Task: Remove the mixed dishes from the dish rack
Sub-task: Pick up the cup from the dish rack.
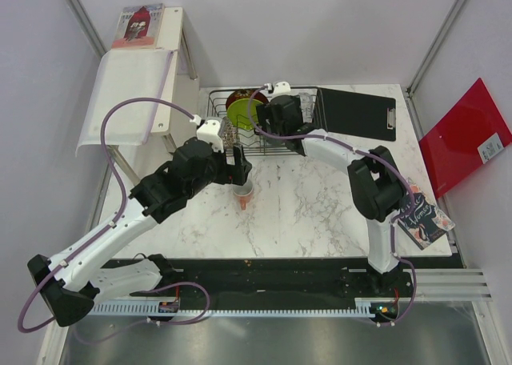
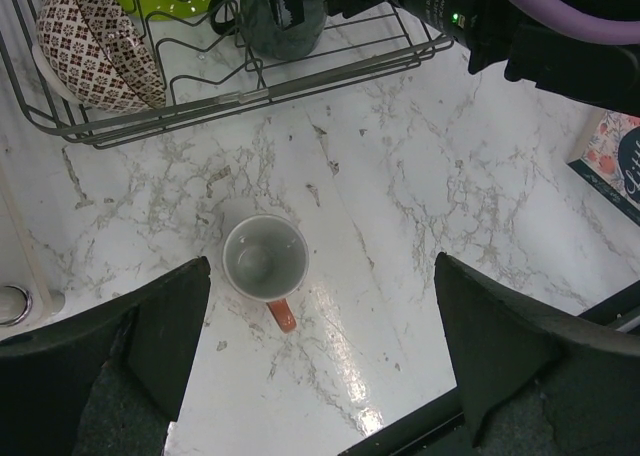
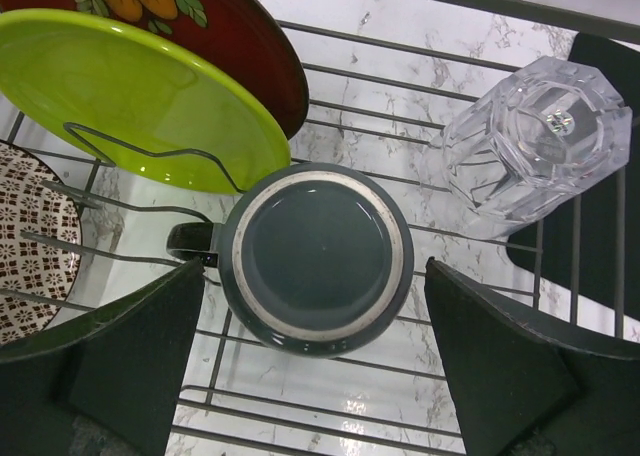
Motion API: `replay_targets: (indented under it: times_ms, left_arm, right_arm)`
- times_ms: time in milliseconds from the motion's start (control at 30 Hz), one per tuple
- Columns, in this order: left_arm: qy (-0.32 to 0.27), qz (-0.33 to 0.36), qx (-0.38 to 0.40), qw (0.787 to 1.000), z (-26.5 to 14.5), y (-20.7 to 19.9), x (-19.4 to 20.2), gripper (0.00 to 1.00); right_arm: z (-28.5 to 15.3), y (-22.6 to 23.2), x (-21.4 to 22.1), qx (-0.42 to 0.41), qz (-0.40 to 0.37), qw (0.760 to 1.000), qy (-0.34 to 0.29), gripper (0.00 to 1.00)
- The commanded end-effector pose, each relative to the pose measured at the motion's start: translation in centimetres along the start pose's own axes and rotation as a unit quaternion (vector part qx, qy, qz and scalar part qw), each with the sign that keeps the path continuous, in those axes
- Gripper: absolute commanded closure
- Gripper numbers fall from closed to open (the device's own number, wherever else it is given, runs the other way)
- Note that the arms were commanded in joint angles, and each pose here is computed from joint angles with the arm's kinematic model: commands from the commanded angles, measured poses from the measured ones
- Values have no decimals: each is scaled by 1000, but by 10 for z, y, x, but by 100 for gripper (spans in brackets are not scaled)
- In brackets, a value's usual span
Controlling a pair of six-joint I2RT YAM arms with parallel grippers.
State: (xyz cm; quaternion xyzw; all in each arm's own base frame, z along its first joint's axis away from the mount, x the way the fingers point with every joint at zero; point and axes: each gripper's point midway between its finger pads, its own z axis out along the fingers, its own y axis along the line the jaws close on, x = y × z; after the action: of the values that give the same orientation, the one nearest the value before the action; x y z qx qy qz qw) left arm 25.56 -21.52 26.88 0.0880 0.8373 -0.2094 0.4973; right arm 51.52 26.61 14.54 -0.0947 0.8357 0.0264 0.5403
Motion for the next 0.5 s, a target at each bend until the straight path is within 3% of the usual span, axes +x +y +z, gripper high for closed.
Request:
replay_targets:
  times_ms: [0,467]
  left_arm:
    - [-27,6,7,1000,-3,-2,-10,1]
    - [-11,5,4,1000,5,0,2,1]
  right_arm:
    - [13,2,-9,-11,4,1000,-14,2]
    - [33,11,25,-17,16,999,26,2]
